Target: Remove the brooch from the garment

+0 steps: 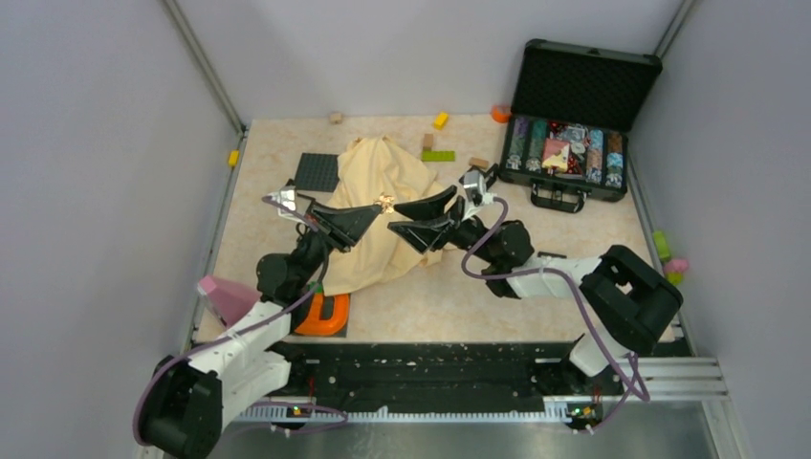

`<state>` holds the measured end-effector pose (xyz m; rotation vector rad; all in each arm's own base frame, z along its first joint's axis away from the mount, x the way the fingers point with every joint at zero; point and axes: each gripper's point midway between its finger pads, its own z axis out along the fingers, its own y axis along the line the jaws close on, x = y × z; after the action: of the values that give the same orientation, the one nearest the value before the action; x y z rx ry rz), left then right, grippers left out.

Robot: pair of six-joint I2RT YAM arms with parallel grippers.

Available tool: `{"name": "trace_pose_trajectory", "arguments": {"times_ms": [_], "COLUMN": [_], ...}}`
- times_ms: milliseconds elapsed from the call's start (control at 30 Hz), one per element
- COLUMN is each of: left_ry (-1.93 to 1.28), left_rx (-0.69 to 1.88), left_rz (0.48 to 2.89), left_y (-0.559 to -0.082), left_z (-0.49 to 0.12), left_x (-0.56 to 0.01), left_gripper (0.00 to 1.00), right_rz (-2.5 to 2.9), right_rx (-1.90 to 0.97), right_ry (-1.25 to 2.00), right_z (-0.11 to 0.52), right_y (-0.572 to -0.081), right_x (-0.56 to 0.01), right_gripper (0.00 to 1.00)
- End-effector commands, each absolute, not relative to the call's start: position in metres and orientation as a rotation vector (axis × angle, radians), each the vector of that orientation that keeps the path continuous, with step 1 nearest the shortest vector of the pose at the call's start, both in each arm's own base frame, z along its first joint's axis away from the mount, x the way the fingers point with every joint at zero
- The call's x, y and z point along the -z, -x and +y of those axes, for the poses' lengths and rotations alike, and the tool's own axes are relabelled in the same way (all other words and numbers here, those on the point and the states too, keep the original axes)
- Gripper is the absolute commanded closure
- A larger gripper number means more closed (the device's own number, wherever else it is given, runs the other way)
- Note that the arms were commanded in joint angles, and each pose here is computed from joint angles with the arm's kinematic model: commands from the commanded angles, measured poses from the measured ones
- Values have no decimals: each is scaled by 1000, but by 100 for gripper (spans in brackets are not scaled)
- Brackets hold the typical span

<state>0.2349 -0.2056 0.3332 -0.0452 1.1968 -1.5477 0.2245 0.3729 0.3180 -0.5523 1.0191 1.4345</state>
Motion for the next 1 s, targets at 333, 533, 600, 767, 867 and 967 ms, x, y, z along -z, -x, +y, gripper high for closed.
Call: {"name": "trace_pose_trajectory", "arguments": {"times_ms": [333, 533, 600, 767, 867, 967], "left_ry": [-32, -53, -60, -76, -70, -64], "left_rx": [1608, 1617, 1614, 1607, 1610, 1613], "left_rz": [1112, 1105, 1102, 1099, 1099, 1092], "left_y": [-225, -221, -220, -217, -217, -217], "left_z": [-211, -213, -213, -214, -213, -212], "left_x": [-354, -355, -355, -355, -353, -355], "left_gripper": [100, 100, 100, 100, 100, 100], "right_rz": [882, 865, 848, 828, 819, 835], "right_rx": [-1479, -1498, -1511, -1538, -1540, -1527], "right_ry": [580, 552, 544, 513, 516, 541], "right_z": [379, 379, 378, 375, 374, 375], "right_y": [-212, -213, -212, -212, -210, -208], "right_x": [-351, -354, -357, -361, -363, -362], "right_gripper": [58, 67, 70, 74, 74, 70]}}
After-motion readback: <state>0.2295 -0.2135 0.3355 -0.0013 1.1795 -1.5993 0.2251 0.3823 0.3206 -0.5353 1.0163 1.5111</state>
